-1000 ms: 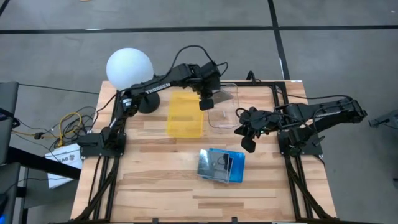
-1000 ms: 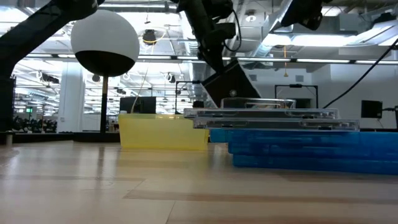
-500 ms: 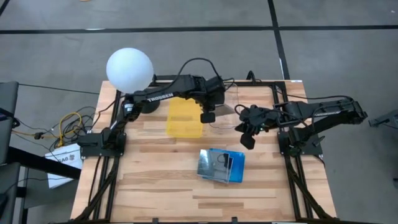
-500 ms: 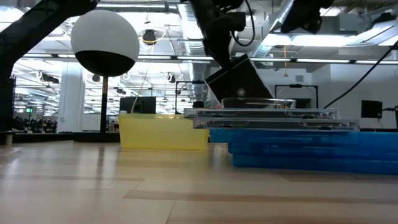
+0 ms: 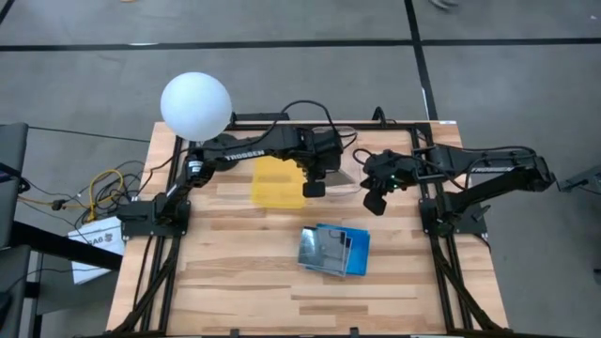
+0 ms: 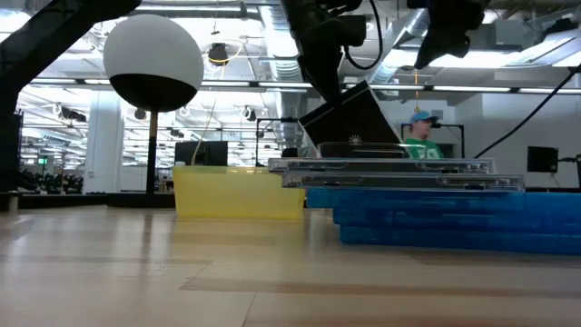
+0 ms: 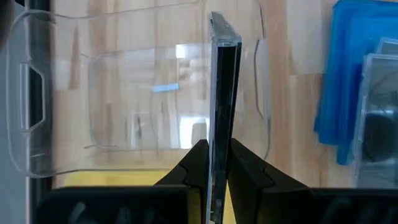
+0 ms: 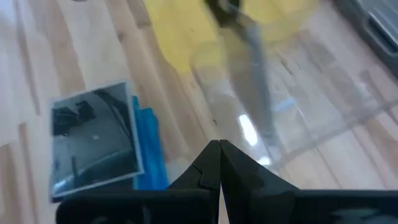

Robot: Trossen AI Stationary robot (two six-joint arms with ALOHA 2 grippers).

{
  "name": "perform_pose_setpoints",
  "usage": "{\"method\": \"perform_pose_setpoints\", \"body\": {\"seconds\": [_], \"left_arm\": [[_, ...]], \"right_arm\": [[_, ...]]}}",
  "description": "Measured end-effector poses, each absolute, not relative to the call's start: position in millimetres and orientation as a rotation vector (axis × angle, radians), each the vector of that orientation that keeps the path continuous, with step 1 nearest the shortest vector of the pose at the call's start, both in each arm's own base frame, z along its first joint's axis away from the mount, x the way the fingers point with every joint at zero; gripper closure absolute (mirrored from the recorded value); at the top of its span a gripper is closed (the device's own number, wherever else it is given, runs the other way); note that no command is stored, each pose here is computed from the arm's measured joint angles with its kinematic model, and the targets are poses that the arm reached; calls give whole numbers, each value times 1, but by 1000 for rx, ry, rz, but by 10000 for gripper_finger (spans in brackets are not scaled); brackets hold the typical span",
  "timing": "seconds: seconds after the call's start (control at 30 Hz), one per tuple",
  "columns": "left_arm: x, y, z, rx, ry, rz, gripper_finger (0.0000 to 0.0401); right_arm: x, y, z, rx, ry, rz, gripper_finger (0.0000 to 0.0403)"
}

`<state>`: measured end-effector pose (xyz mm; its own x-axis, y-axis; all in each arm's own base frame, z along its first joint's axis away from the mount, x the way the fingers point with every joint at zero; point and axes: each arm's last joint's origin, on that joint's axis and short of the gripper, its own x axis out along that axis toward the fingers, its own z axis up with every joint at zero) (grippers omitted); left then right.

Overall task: Pick & place jewel cases by type
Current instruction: Put the black CD case into the transparent bin

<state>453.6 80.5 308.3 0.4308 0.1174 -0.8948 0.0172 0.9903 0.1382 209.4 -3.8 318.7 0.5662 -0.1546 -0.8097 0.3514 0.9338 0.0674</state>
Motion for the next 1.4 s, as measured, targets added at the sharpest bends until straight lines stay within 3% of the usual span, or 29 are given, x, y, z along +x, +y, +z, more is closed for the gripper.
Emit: {"method": "perform_pose_setpoints", "body": {"seconds": [0.4, 0.97, 1.4], "left_arm": [[461, 73, 288, 124, 1204, 37, 374], [445, 66, 291, 79, 1364, 31, 374], [447, 44, 290, 133, 1372, -50, 374]], "right_arm": [[196, -8, 311, 183, 1088, -318, 403], [196, -8, 311, 155, 1086, -298, 403], [198, -8, 312, 107, 1072, -266, 403]]}}
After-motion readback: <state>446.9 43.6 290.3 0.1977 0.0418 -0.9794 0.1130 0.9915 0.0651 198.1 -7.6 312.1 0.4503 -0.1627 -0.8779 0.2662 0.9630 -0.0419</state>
